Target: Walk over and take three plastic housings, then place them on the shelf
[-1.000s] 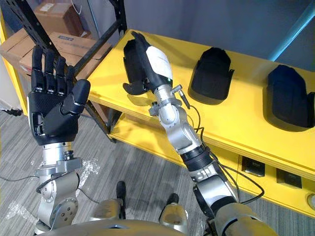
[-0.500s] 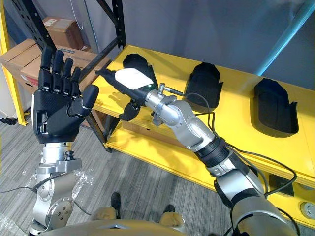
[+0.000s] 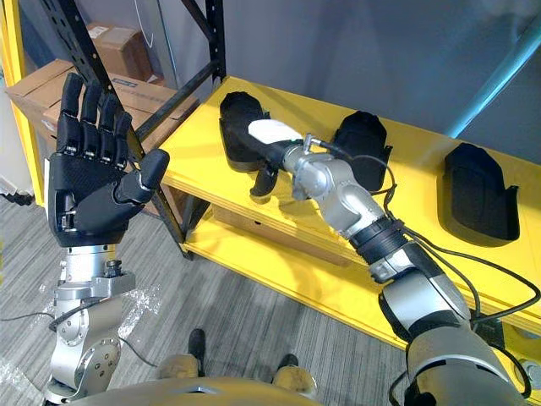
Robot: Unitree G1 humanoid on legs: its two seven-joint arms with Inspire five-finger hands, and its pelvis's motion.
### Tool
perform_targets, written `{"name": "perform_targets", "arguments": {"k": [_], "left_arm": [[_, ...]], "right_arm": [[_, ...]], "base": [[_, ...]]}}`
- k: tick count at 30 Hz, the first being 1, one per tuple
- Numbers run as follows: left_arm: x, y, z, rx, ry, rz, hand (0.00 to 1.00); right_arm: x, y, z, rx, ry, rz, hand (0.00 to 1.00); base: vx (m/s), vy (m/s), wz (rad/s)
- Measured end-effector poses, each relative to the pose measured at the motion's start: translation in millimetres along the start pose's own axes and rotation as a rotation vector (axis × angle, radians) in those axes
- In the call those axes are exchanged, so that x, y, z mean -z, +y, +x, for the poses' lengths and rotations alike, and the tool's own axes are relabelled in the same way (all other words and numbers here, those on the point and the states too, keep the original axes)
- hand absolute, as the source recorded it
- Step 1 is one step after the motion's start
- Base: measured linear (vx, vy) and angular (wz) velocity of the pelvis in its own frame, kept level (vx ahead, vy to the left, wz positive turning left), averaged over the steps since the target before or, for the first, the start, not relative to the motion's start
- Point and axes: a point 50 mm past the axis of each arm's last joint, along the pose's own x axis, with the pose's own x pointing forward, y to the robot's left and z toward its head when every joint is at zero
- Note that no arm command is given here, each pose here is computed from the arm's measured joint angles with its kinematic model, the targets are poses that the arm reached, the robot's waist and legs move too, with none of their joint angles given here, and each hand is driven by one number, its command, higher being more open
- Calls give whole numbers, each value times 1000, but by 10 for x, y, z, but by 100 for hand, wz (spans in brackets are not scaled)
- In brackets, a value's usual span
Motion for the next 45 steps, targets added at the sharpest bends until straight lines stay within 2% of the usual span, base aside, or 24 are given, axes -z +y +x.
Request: {"name": "perform_targets", "arguments": {"k": [6, 7, 17, 24, 45], "left_arm": [[16, 5, 3, -8, -16, -9, 100], [11, 3, 6, -5, -21, -10, 100], [-12, -2, 21, -10, -48, -16, 100], [-32, -8, 27, -13, -72, -24, 100], [-40, -3, 38, -32, -81, -27, 100]], "right_arm": [[185, -443, 96, 116, 100, -3, 100], [176, -505, 103, 128, 97, -9, 0], [247, -615, 150, 122, 112, -32, 0], [150, -772, 166, 175, 68, -89, 0], [82, -772, 207, 229, 51, -80, 0]], "base": [[-27, -17, 9], [-44, -25, 18], [-4, -27, 5], [-3, -45, 5], [0, -2, 0]]}}
